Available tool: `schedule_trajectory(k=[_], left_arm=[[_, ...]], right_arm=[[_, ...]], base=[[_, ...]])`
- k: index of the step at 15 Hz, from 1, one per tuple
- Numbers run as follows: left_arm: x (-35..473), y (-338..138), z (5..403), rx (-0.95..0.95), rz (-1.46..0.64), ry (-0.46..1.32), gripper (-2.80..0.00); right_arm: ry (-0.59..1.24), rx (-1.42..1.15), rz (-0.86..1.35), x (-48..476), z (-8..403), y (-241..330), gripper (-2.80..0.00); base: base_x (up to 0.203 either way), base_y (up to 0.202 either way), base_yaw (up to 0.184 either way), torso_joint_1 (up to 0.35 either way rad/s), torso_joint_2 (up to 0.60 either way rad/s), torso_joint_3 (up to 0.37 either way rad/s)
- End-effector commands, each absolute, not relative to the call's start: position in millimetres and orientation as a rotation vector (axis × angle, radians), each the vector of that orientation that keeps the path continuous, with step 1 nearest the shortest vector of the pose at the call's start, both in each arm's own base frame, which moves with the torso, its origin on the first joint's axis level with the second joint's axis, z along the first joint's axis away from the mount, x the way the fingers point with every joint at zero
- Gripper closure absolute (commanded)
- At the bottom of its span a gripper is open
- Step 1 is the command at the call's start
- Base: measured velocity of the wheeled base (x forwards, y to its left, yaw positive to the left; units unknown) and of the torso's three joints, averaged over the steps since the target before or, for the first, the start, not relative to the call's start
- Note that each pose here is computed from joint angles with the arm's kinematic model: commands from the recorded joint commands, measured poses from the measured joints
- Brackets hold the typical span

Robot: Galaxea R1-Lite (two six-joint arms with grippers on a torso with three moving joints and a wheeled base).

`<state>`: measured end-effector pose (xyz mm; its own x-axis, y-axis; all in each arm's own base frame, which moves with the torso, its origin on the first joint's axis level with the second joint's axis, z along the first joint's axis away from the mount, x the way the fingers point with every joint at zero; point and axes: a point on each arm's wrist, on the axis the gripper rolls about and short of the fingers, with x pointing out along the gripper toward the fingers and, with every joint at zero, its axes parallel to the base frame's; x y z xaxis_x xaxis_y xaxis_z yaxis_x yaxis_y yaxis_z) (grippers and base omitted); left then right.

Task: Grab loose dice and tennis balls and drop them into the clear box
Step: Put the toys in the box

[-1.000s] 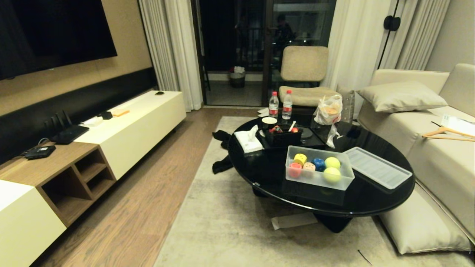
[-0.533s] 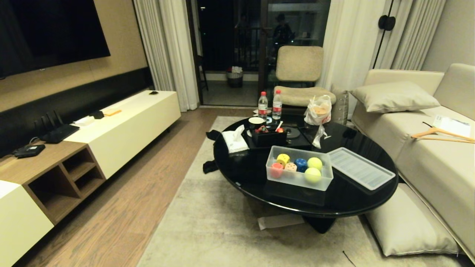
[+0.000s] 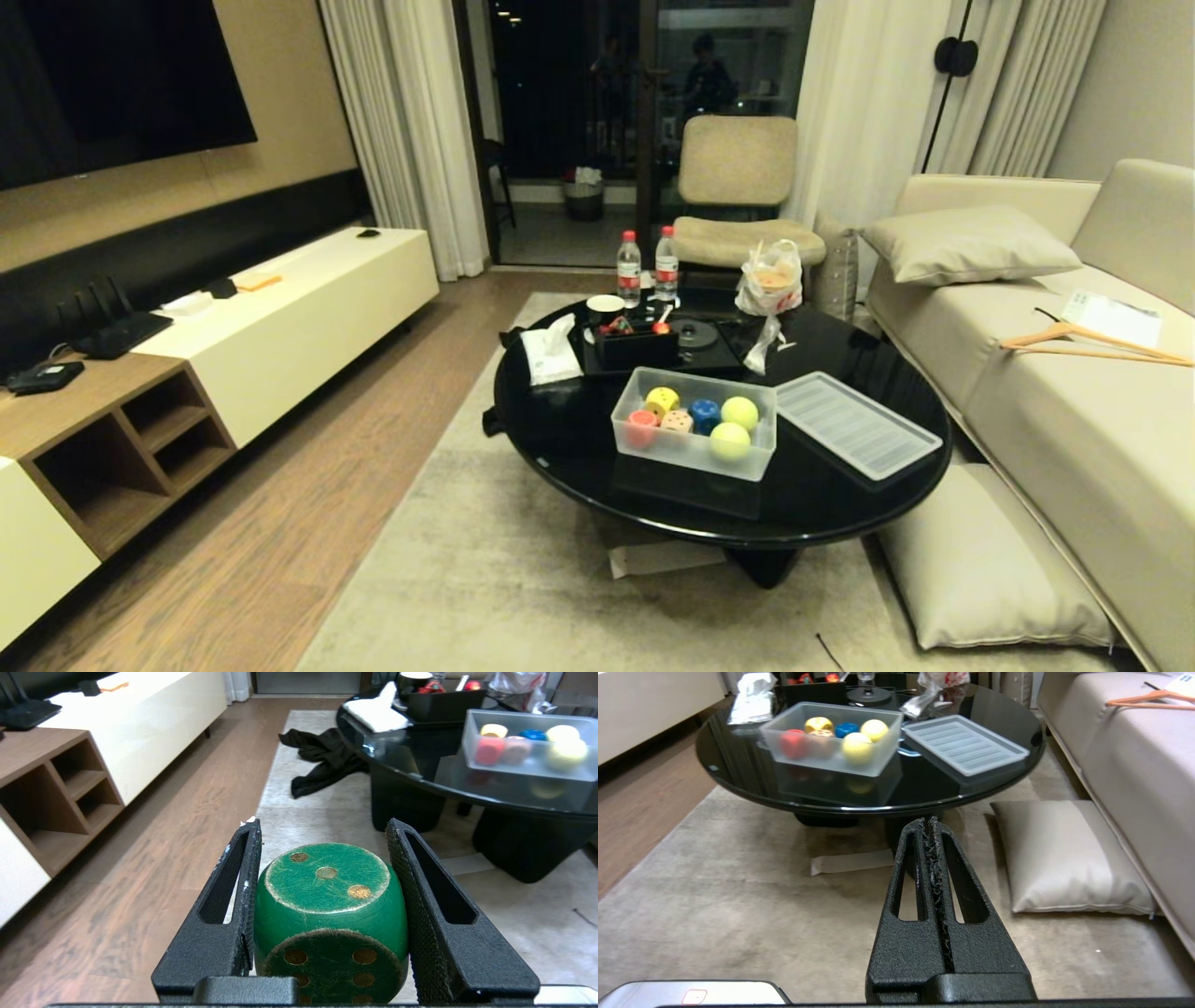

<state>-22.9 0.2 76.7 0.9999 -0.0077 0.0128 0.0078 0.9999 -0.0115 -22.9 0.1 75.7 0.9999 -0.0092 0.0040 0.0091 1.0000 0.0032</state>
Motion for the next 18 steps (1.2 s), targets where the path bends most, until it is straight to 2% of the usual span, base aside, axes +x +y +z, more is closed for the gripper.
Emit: schedule_trajectory(k=[1, 11, 15, 18], left_arm=[[-22.8, 0.2, 76.3, -0.012, -0.008, -0.012, 0.00], [-22.8, 0.2, 76.3, -0.012, -0.008, -0.012, 0.00], [-22.8, 0.2, 76.3, -0.012, -0.008, -0.012, 0.00], [-22.8, 0.2, 76.3, -0.012, -0.008, -0.012, 0.00]], right_arm=[[-0.003, 0.003, -0.011, -22.8, 75.8, 0.1, 0.00], [-0.003, 0.003, -0.010, -22.8, 75.8, 0.1, 0.00], [-0.003, 0.003, -0.011, -22.8, 75.8, 0.1, 0.00], [-0.003, 0.003, -0.009, -22.8, 75.8, 0.1, 0.00]], base=[[0.000, -0.154, -0.017, 0.004, 0.00, 0.002], [0.000, -0.178, 0.003, 0.003, 0.00, 0.000], [0.000, 0.000, 0.000, 0.000, 0.00, 0.000], [0.139, 0.000, 0.016, -0.003, 0.00, 0.003]])
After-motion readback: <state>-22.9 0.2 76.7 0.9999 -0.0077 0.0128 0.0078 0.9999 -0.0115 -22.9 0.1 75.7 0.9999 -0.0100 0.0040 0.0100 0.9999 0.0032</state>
